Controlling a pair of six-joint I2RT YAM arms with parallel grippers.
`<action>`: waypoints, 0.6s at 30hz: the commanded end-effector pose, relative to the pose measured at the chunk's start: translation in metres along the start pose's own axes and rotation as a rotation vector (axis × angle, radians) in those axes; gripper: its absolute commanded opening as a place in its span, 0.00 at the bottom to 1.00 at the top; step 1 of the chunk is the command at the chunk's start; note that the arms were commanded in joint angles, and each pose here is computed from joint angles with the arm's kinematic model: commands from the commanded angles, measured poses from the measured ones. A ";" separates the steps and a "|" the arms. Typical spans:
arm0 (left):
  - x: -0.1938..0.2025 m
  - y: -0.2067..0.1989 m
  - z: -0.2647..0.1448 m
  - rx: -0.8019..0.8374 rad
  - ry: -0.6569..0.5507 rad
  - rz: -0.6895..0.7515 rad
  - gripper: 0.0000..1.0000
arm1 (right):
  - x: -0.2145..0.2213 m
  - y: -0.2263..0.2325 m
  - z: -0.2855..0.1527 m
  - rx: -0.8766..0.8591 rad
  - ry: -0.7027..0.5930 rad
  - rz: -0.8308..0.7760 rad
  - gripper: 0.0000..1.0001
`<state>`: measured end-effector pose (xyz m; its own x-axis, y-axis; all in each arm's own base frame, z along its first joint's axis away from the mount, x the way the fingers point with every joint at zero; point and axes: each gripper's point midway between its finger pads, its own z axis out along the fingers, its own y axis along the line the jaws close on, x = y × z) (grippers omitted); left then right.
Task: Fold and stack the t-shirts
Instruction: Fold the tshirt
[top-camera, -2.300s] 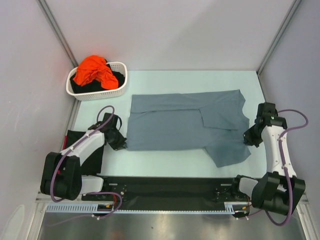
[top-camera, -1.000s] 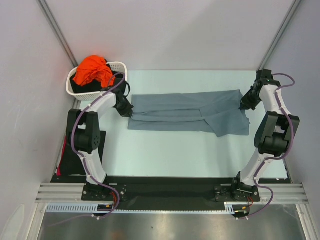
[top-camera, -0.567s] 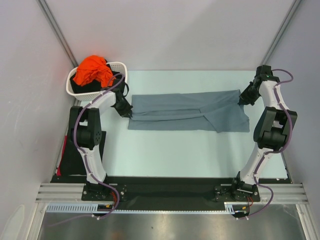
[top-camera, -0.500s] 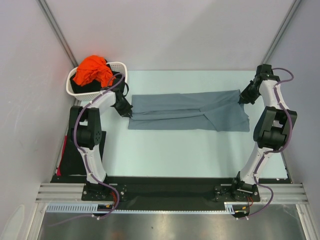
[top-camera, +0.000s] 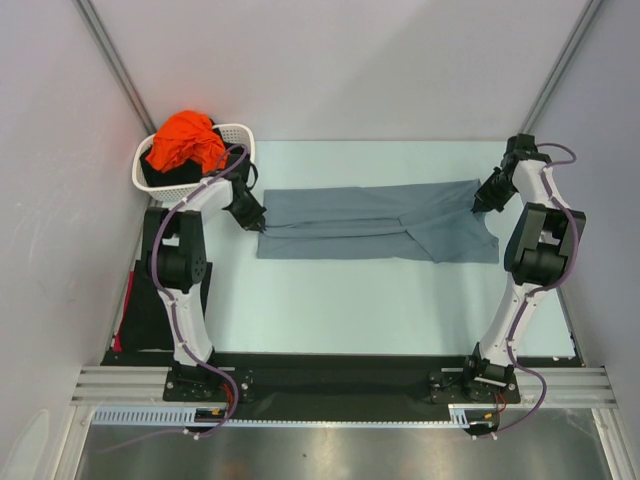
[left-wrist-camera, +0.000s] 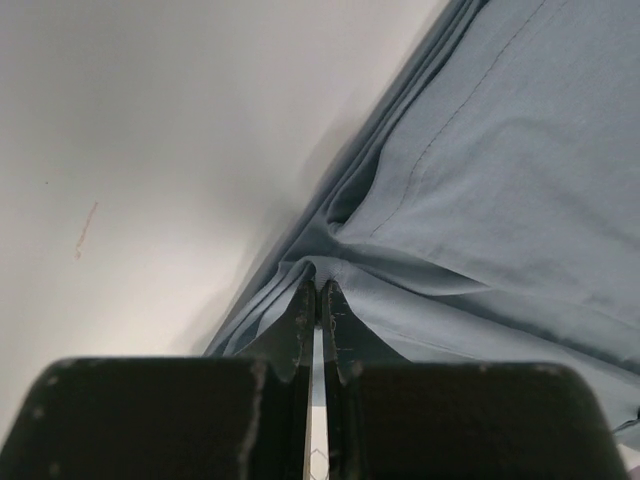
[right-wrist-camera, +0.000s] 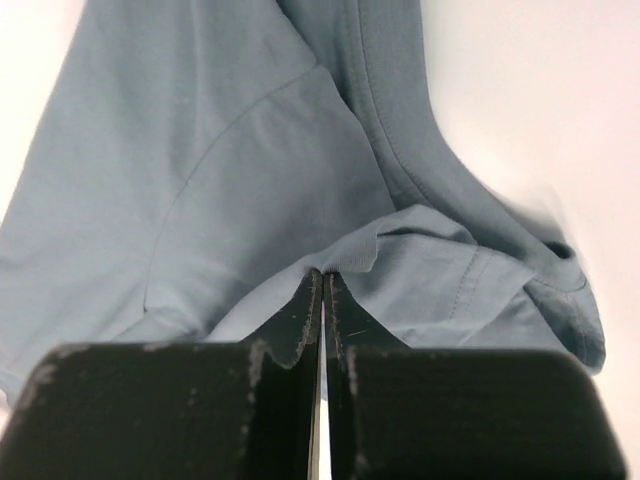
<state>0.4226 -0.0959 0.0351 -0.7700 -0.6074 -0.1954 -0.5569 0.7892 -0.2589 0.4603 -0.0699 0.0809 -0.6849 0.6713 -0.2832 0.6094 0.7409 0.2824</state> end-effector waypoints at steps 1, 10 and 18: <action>-0.018 -0.014 -0.007 0.042 -0.034 -0.022 0.01 | -0.029 0.012 -0.012 -0.038 -0.079 -0.018 0.00; -0.023 -0.017 -0.002 0.038 -0.034 -0.036 0.00 | -0.040 0.016 -0.008 -0.044 -0.083 -0.021 0.00; -0.023 -0.017 0.002 0.032 -0.025 -0.043 0.00 | -0.038 0.025 0.004 -0.046 -0.054 -0.034 0.00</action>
<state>0.4379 -0.0995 0.0300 -0.7640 -0.6170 -0.1888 -0.5631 0.7804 -0.2717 0.4902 -0.0755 0.0827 -0.6808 0.6668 -0.3030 0.5946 0.7447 0.3030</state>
